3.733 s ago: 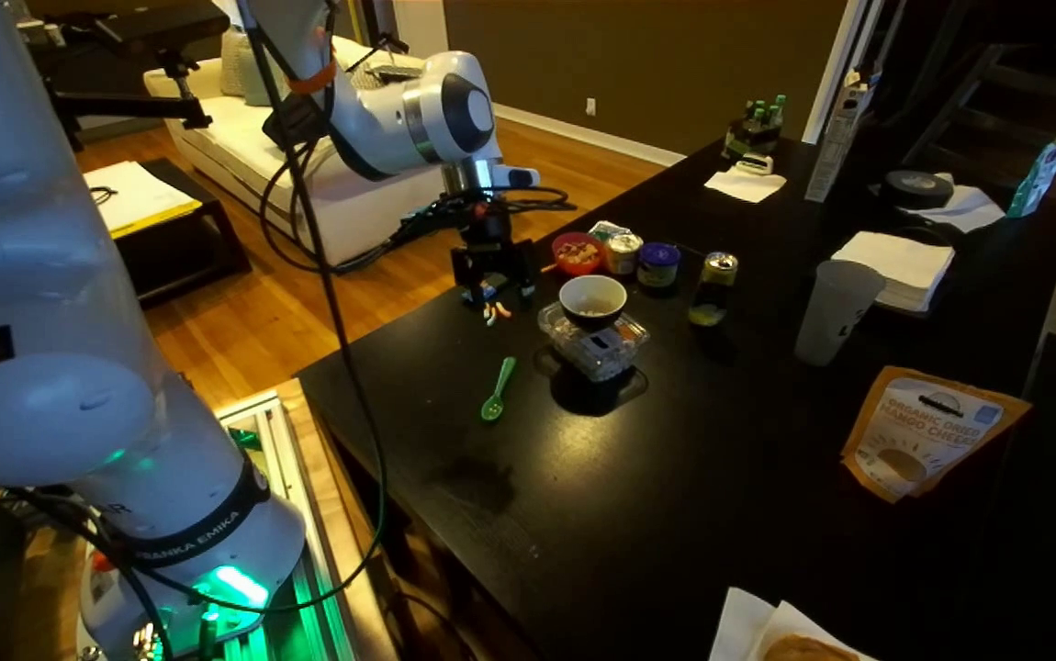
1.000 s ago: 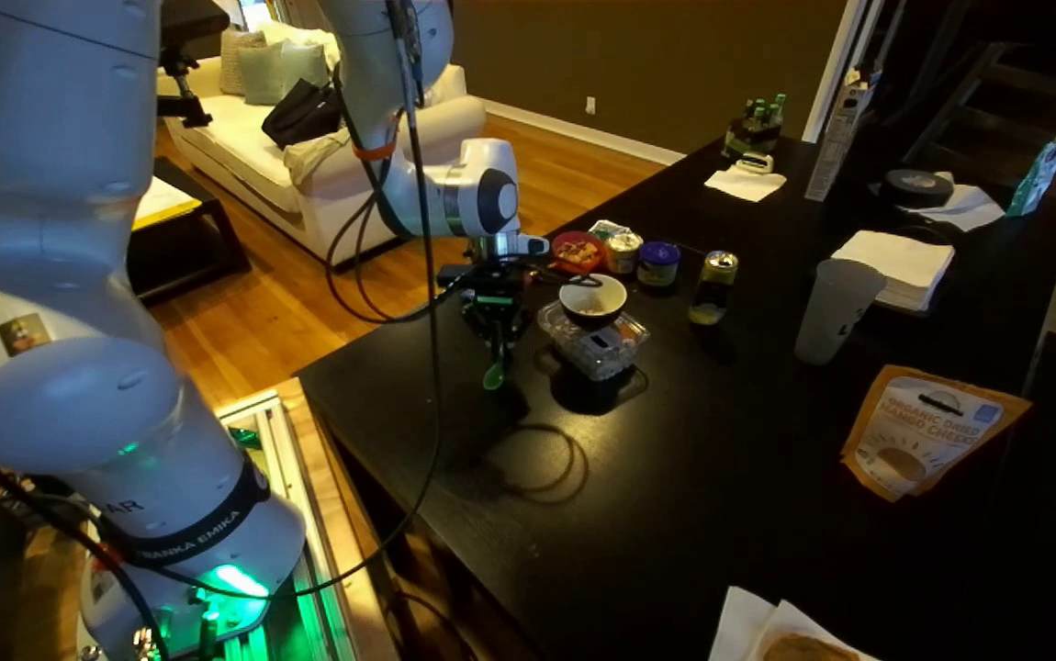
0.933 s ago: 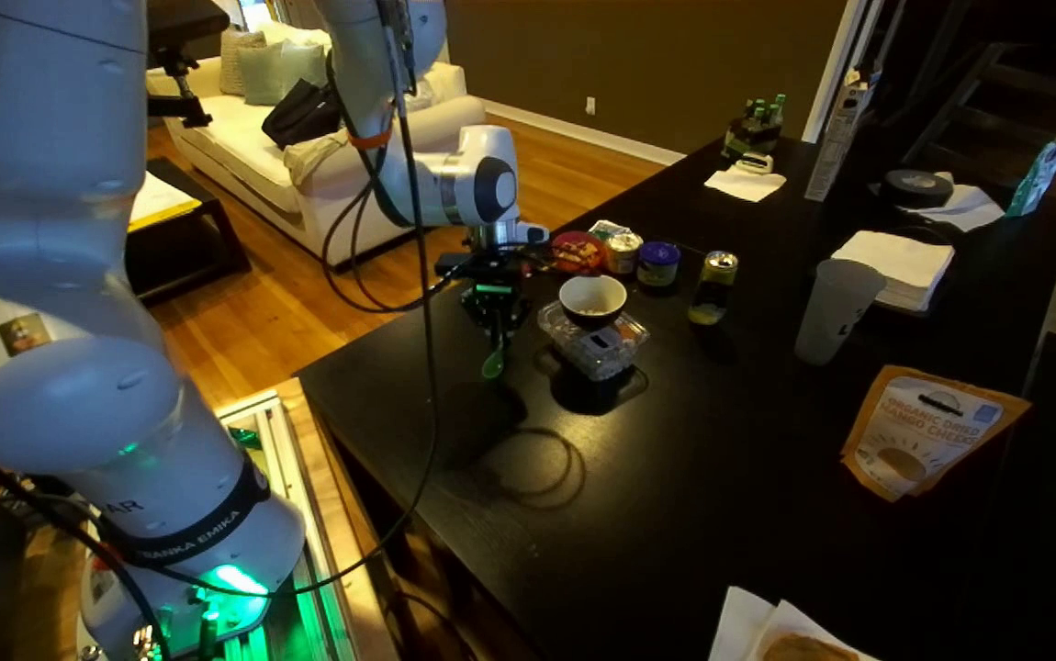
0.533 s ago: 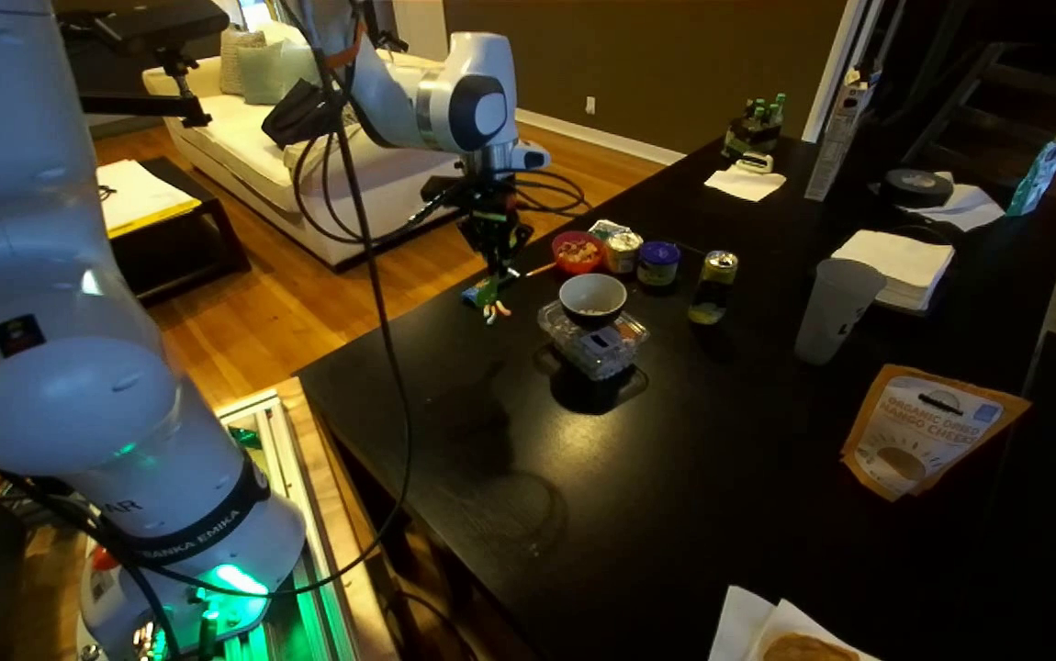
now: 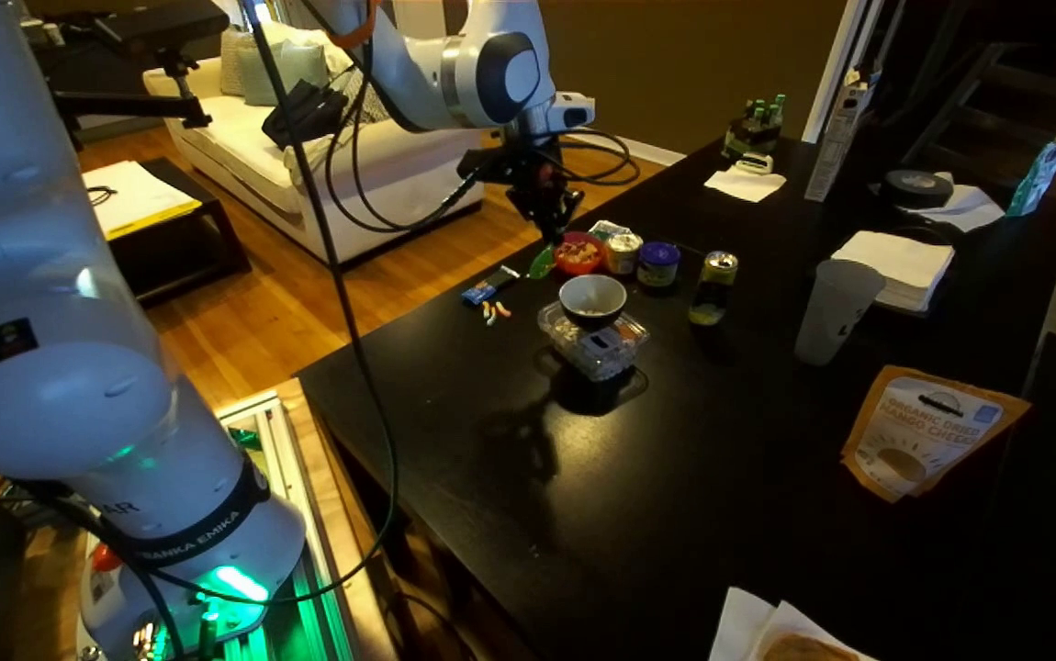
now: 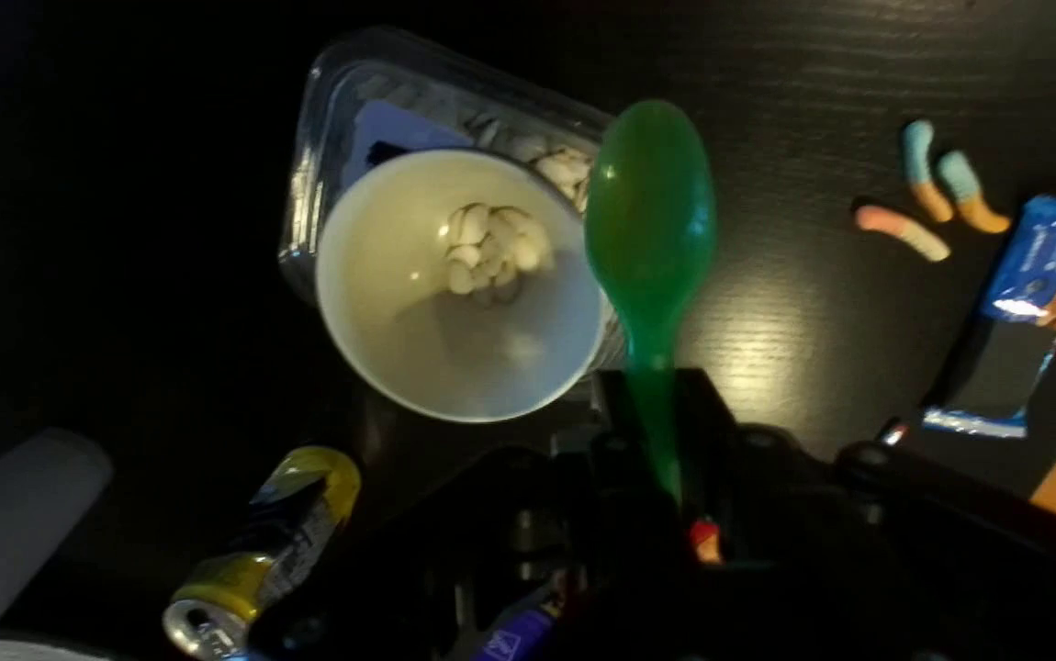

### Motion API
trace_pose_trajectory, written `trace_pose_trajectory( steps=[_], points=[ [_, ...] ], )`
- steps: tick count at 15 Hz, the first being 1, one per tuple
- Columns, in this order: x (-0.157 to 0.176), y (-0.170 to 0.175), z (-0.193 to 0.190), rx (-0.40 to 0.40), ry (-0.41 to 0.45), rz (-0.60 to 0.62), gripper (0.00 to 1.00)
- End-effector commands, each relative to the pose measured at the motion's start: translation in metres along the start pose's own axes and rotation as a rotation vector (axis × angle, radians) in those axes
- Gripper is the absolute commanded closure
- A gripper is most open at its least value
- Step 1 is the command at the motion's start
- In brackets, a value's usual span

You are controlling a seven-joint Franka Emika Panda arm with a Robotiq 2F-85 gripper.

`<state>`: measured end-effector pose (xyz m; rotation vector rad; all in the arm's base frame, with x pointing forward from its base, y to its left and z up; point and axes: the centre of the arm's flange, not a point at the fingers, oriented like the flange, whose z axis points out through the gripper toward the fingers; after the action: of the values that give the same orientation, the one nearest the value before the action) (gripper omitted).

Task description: Put the spoon in the bowl

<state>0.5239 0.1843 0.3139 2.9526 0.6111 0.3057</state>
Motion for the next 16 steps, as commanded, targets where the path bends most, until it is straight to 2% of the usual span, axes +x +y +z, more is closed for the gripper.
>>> trace_pose_trajectory(
  steps=[1, 6, 10, 16],
  points=[
    [0.005, 0.024, 0.012, -0.054, 0.097, 0.071, 0.96],
    [0.008, 0.042, 0.045, -0.09, 0.155, 0.12, 0.96],
    [0.007, 0.042, 0.071, -0.045, 0.2, 0.177, 0.96],
    [0.0, 0.038, 0.096, -0.036, 0.182, 0.195, 0.96]
  ],
)
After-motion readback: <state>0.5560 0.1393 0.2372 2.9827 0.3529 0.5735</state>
